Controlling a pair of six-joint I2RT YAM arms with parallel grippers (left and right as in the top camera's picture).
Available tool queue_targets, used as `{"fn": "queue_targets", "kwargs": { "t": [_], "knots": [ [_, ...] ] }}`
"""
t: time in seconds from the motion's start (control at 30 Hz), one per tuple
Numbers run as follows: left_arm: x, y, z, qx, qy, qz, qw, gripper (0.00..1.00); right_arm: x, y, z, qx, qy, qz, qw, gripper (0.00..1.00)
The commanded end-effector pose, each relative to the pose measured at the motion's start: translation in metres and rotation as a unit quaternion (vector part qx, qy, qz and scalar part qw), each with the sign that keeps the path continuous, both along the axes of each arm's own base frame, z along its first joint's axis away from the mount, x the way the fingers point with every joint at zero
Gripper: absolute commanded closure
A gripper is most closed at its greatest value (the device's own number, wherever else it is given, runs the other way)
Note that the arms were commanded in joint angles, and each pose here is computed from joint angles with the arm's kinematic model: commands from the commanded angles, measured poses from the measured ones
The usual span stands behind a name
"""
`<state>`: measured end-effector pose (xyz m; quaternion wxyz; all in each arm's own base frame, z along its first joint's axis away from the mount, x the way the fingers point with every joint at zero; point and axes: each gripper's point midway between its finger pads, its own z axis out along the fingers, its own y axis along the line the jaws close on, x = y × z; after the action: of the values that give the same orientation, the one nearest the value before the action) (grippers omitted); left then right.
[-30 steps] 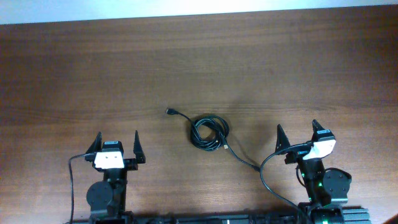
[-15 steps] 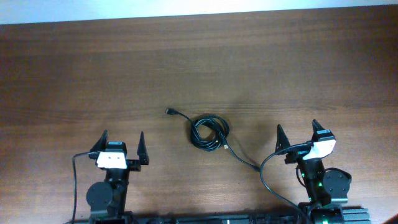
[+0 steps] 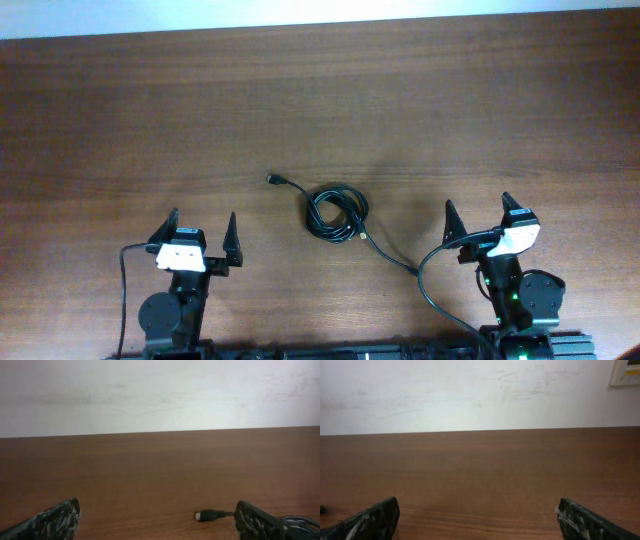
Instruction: Untangle cables
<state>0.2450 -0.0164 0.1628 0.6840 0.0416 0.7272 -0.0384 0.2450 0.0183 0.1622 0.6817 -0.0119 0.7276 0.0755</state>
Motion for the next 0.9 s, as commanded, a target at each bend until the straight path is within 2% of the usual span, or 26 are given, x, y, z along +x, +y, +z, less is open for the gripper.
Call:
{"fn": "queue_targets", "kwargs": {
  "t": [0.0,0.2,0.87],
  "knots": [
    [-0.002,-0.004,0.015,-0.010,-0.016,-0.011,1.000,0.01,0.000,0.004,-0.003,0.006,0.003,0.010,1.000,0.01],
    [-0.002,-0.004,0.015,-0.035,-0.013,-0.010,0.999,0.01,0.000,0.004,-0.003,0.006,0.003,0.010,1.000,0.01],
    [-0.006,-0.010,0.032,-0.035,-0.030,-0.030,0.999,0.01,0.000,0.004,-0.003,0.006,0.003,0.010,1.000,0.01]
  ]
}}
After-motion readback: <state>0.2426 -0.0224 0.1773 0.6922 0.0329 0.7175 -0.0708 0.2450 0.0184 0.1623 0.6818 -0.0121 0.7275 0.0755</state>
